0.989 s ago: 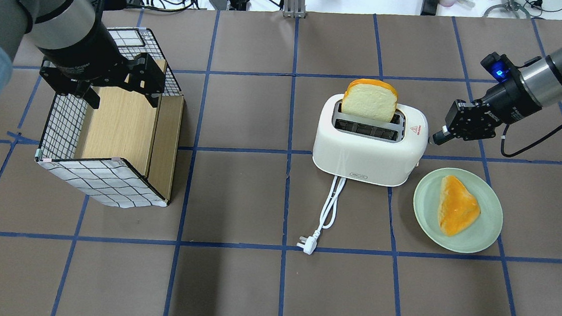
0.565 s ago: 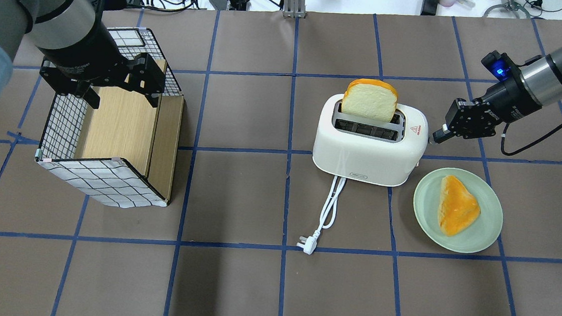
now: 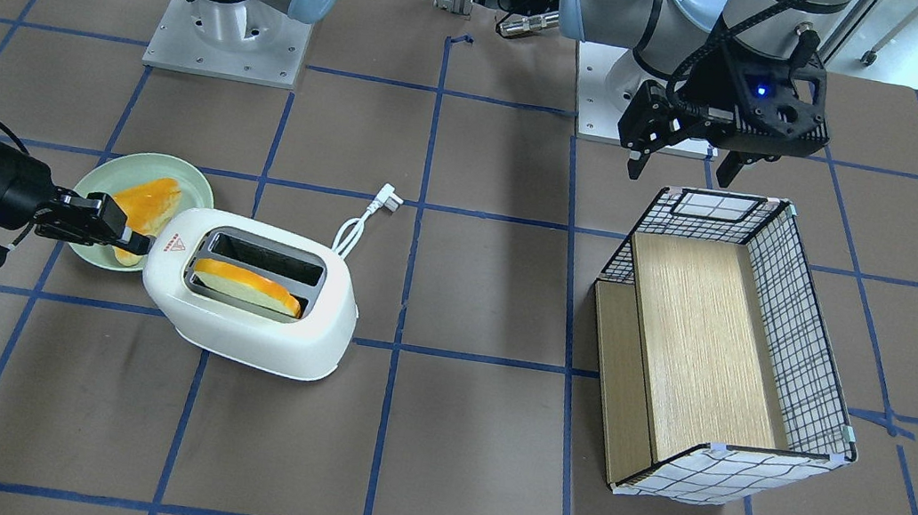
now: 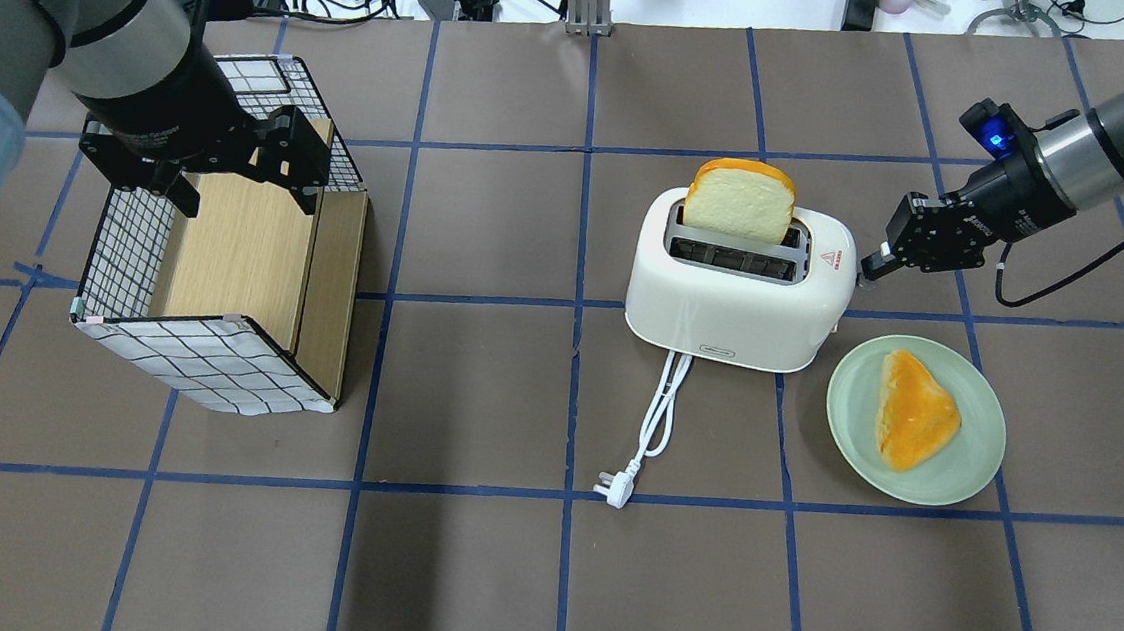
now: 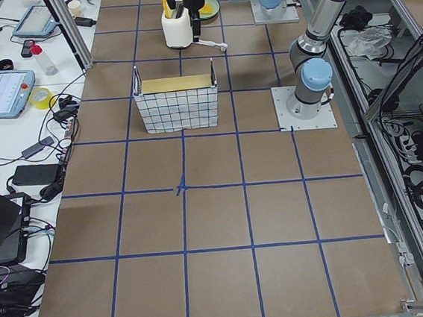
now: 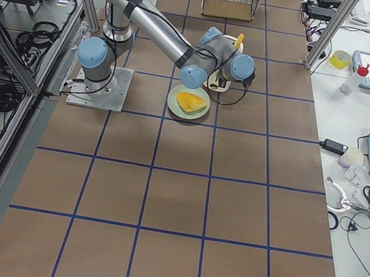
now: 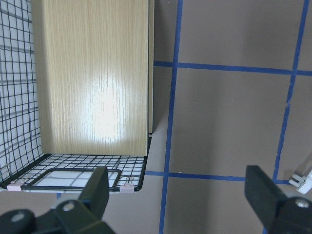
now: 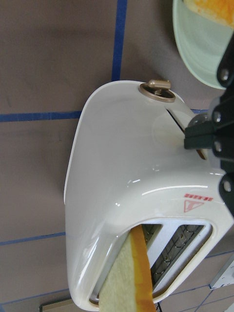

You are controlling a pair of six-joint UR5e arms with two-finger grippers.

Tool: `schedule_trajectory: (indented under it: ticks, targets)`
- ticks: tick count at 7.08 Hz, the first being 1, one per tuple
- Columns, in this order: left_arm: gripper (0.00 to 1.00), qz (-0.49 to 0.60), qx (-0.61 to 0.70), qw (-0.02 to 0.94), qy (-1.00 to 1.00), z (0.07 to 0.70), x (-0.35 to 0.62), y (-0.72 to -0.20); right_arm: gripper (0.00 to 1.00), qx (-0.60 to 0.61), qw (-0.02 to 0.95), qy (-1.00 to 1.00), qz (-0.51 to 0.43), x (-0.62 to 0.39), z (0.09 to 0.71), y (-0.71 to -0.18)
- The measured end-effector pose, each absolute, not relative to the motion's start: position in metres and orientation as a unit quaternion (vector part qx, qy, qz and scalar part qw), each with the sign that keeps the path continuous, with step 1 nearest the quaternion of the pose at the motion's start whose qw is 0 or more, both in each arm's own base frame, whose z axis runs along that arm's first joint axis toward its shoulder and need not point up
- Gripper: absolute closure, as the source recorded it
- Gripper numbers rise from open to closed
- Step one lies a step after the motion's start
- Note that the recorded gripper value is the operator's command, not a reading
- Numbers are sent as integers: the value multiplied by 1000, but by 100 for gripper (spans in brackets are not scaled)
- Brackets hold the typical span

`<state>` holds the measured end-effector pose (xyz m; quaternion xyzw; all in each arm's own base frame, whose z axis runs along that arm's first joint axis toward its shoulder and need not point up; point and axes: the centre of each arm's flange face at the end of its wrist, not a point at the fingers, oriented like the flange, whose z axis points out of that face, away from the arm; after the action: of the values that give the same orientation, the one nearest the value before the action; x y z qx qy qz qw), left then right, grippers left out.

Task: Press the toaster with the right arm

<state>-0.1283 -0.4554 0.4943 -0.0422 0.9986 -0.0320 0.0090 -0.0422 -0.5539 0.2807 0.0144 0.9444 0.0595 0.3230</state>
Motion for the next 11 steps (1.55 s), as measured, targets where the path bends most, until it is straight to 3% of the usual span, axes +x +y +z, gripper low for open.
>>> schedule_trajectory:
  ticks: [11]
  targets:
    - [0,-32,-42,9,999,494,-128,-455,100,24,316,944,92,-44,238,-551]
